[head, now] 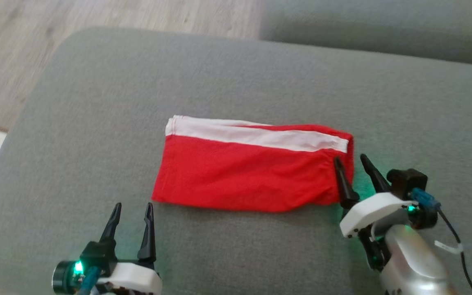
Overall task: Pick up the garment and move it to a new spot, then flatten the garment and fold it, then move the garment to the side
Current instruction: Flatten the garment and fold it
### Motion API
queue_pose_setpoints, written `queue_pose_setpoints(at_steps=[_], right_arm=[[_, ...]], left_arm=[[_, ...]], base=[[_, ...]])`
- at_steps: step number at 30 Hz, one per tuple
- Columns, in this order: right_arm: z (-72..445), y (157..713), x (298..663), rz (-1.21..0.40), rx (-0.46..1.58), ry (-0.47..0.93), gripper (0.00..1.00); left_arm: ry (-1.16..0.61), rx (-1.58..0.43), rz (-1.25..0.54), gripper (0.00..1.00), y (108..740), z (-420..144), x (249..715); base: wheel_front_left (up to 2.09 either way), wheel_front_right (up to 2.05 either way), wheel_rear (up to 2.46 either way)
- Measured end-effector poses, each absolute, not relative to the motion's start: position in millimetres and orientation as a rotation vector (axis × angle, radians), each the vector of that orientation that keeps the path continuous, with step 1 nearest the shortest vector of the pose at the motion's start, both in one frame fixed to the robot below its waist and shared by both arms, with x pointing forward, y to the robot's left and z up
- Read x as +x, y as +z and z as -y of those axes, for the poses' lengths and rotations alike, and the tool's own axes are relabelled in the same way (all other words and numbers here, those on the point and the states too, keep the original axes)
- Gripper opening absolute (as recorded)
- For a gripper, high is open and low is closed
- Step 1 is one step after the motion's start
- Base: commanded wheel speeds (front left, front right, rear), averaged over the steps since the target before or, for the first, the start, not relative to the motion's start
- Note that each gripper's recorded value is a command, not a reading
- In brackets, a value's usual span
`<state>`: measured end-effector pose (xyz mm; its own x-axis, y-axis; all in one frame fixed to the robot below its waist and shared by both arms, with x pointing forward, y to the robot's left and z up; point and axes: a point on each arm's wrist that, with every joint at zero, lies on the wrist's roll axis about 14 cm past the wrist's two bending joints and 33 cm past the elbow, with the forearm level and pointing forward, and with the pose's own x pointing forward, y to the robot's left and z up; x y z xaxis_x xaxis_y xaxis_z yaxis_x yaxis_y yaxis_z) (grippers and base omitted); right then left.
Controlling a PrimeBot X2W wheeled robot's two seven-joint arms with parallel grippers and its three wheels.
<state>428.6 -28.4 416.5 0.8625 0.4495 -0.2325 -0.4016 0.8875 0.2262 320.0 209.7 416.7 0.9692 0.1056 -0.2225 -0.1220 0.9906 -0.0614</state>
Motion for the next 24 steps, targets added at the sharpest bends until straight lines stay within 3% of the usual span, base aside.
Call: queue_pose_setpoints(at_steps=[7,9,10,12,14,15,24], right_arm=[[25.3,373.8,422.0,-0.425,0.231,0.428,1.0],[21.5,372.5,424.1,-0.435,0.274,0.424,0.89],[19.3,373.1,426.4,-0.434,0.275,0.433,0.81],[15.7,375.3,431.1,-0.434,0.304,0.435,0.49],[12.6,374.9,432.1,-0.442,0.323,0.441,0.26],[11.5,374.2,432.0,-0.448,0.335,0.44,0.0],[28.3,382.7,444.3,-0.42,0.413,0.348,0.0]], left_arm=[[0.133,-0.087,-0.262,1.0,405.3,-212.9,321.2],[0.123,-0.085,-0.263,1.0,405.0,-210.5,325.6],[0.118,-0.088,-0.263,1.0,404.9,-208.8,327.7],[0.107,-0.097,-0.268,1.0,403.2,-204.7,330.9],[0.087,-0.096,-0.271,1.0,402.5,-198.8,334.7],[0.082,-0.096,-0.271,1.0,402.3,-197.4,336.1],[0.053,-0.097,-0.269,1.0,402.4,-188.8,342.8]], base=[[0.0,0.0,0.0],[0.0,0.0,0.0],[0.0,0.0,0.0],[0.0,0.0,0.0],[0.0,0.0,0.0],[0.0,0.0,0.0],[0.0,0.0,0.0]])
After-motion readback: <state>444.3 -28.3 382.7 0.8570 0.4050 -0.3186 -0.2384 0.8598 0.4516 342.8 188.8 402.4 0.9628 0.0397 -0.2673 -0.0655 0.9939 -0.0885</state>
